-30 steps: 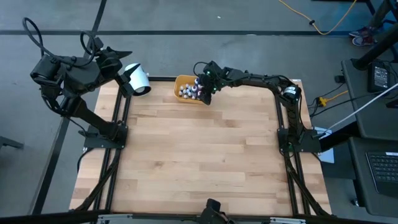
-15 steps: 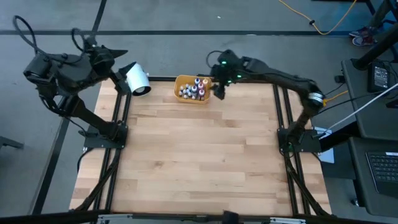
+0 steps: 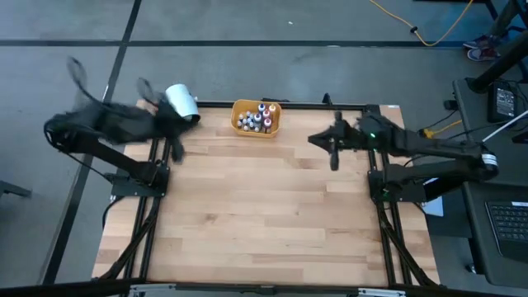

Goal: Pick & Place food coloring
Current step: Return to Home Position

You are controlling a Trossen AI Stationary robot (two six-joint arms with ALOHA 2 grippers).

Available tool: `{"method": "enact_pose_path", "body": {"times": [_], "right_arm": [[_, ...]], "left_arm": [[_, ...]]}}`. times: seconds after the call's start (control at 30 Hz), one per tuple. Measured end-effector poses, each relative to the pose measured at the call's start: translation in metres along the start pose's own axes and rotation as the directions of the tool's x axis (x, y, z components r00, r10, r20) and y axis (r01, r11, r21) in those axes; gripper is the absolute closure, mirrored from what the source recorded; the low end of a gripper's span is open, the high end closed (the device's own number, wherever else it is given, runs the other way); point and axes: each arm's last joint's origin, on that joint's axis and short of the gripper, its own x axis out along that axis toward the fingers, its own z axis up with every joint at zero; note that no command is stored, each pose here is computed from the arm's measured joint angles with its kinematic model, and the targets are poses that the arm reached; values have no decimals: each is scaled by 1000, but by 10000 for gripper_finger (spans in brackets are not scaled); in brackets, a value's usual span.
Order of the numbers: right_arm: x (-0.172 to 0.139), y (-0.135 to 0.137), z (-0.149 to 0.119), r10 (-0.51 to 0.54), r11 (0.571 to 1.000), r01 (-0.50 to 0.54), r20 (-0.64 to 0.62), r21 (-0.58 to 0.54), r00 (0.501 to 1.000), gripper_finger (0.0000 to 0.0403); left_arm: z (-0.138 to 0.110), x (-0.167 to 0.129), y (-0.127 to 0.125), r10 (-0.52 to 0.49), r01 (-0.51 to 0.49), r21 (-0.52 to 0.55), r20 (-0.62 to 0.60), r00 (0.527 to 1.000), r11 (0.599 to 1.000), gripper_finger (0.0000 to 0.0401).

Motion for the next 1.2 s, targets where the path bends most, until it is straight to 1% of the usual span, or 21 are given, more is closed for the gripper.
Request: {"method": "enact_pose_path", "body": {"times": [0.03, 0.07, 0.1, 0.13, 0.17, 0.2, 0.23, 0.27, 0.33, 0.4, 0.47, 0.53, 0.6, 0.67, 0.8, 0.87, 0.97, 1.13, 1.2], "right_arm": [[-5, 2, -8, 1, 1000, -2, 34, 20, 999, 380], [-10, 4, -14, 7, 1000, -9, 71, 28, 997, 391], [-15, 5, -18, 14, 999, -18, 114, 38, 993, 393], [-19, 6, -20, 20, 999, -26, 146, 39, 989, 392], [-23, 7, -21, 27, 999, -33, 169, 37, 985, 390], [-27, 6, -21, 26, 999, -33, 188, 32, 982, 390], [-30, 6, -21, 25, 999, -30, 196, 23, 980, 391], [-33, 6, -21, 23, 1000, -26, 196, 9, 980, 393], [-39, 6, -18, 27, 999, -20, 192, -37, 981, 397], [-45, 7, -12, 51, 997, -38, 194, -70, 980, 397], [-51, 8, -7, 99, 993, -85, 197, -81, 975, 393], [-57, 10, -7, 148, 987, -135, 176, -86, 973, 390], [-60, 11, -11, 190, 980, -179, 142, -86, 971, 390], [-65, 12, -15, 219, 974, -212, 104, -76, 970, 394], [-76, 14, -21, 251, 967, -246, 75, -64, 965, 397], [-82, 15, -22, 260, 965, -254, 99, -72, 960, 394], [-89, 14, -33, 255, 966, -250, 94, -63, 962, 394], [-97, 13, -50, 242, 970, -245, 159, 0, 957, 398], [-98, 13, -55, 228, 970, -238, 180, 40, 957, 397]], "left_arm": [[-10, 15, -11, -95, 95, -10, 29, 995, 995, 395], [-21, 28, -20, -193, 194, -13, 68, 979, 981, 398], [-31, 39, -28, -273, 278, -20, 127, 954, 960, 399], [-40, 51, -35, -328, 341, -35, 193, 925, 939, 399], [-49, 62, -39, -361, 386, -55, 249, 898, 921, 399], [-60, 71, -40, -385, 419, -78, 271, 882, 905, 398], [-73, 80, -40, -393, 431, -96, 272, 879, 897, 399], [-84, 88, -37, -387, 432, -125, 273, 881, 893, 399], [-106, 99, -26, -349, 406, -204, 265, 899, 891, 400], [-125, 104, -13, -326, 399, -269, 280, 903, 877, 399], [-142, 104, -2, -325, 419, -293, 319, 890, 859, 399], [-156, 100, 6, -314, 430, -295, 367, 876, 853, 400], [-174, 97, 13, -242, 382, -339, 389, 889, 859, 399], [-191, 96, 17, -168, 349, -404, 419, 892, 846, 399], [-220, 97, 16, -134, 375, -449, 481, 867, 811, 400], [-234, 101, 13, -111, 359, -471, 475, 873, 806, 399], [-249, 105, 9, -98, 349, -478, 474, 875, 806, 400], [-267, 110, 5, -109, 362, -480, 477, 872, 799, 399], [-269, 110, 4, -157, 417, -479, 494, 856, 772, 400]]}}
